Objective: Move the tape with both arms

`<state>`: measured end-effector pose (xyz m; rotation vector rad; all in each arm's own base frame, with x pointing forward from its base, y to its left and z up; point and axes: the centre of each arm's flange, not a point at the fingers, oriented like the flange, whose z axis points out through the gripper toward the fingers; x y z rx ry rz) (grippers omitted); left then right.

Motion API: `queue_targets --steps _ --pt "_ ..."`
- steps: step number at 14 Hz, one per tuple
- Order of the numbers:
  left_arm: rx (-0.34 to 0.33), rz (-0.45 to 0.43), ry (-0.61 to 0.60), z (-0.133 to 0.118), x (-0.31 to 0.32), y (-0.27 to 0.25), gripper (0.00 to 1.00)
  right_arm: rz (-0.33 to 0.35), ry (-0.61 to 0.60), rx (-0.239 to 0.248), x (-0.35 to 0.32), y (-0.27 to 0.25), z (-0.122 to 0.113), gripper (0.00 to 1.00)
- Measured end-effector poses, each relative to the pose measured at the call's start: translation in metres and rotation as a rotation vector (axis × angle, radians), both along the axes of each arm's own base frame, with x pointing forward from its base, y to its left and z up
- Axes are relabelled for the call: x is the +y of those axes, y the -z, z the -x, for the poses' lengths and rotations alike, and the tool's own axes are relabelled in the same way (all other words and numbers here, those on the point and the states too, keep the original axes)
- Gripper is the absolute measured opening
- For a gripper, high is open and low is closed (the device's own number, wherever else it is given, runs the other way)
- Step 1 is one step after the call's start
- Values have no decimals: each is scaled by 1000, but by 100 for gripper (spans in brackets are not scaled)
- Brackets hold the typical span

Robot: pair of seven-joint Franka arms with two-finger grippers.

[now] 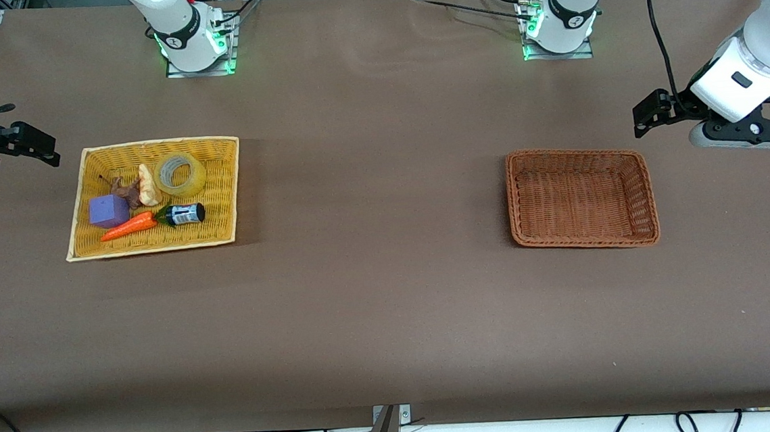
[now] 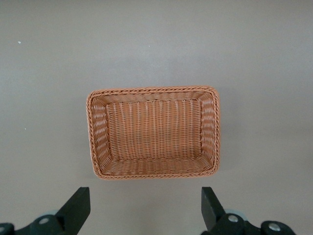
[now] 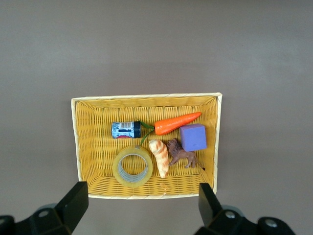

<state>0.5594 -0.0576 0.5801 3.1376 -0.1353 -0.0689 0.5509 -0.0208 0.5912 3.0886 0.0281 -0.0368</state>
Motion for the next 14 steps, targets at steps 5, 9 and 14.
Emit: queue_targets --steps 5,9,14 --pt "0 -8 1 0 1 0 100 0 3 0 0 0 0 100" --pt "0 -8 1 0 1 0 100 4 3 0 -1 0 0 100" --pt "0 -8 4 0 0 0 100 18 2 2 -2 1 0 100"
